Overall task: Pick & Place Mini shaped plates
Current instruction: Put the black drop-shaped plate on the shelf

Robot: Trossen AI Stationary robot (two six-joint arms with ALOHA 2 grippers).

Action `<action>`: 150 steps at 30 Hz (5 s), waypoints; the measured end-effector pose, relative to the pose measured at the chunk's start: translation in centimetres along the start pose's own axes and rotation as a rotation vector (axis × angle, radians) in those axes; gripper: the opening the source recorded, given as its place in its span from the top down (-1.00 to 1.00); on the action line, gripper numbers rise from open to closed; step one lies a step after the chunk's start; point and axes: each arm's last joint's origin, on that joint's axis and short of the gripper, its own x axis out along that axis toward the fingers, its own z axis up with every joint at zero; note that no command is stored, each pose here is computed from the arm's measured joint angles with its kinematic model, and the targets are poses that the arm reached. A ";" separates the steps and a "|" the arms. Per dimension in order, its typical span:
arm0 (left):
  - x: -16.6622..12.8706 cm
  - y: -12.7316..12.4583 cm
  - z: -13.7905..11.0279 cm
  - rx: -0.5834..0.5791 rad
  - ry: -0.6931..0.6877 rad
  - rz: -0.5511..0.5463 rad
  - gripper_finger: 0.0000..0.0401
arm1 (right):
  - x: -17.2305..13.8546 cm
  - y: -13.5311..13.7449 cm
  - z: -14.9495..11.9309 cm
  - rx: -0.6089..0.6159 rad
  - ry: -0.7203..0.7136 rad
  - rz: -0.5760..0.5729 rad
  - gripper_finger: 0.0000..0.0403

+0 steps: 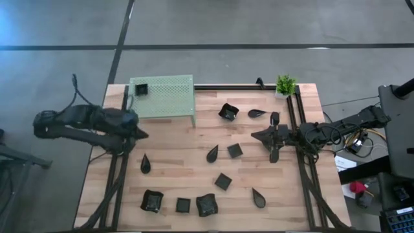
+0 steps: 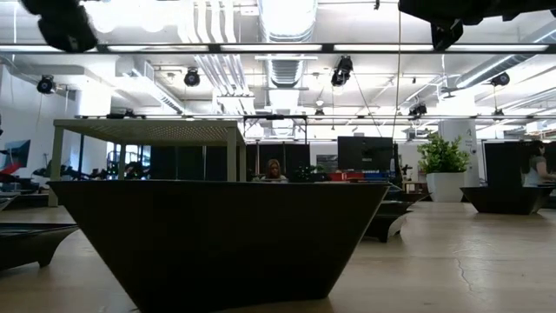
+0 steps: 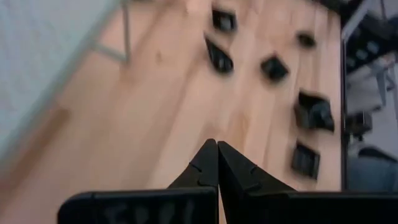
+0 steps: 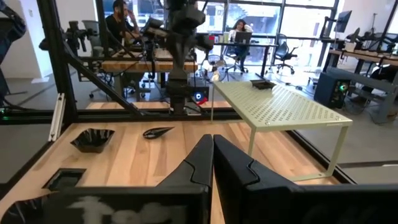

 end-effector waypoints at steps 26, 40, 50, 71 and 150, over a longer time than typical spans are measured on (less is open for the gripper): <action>7.5 -0.1 -6.5 -0.243 0.492 0.105 1.00 | 0.0 0.0 0.0 -0.025 0.000 0.000 0.96; 8.2 -0.2 -6.4 -0.317 0.501 0.172 0.78 | 0.0 0.0 -0.1 -0.022 0.000 0.000 0.96; 9.6 -0.4 -6.5 -0.321 0.539 0.269 0.54 | 0.0 0.0 -0.1 -0.021 0.000 -0.001 0.96; 13.2 -0.4 -7.2 -0.382 0.588 0.582 0.54 | 0.0 0.0 -0.1 -0.018 0.001 0.000 0.96; 14.3 0.6 -9.0 -0.533 0.533 0.449 1.00 | 0.0 0.0 -0.1 -0.022 0.003 0.001 0.96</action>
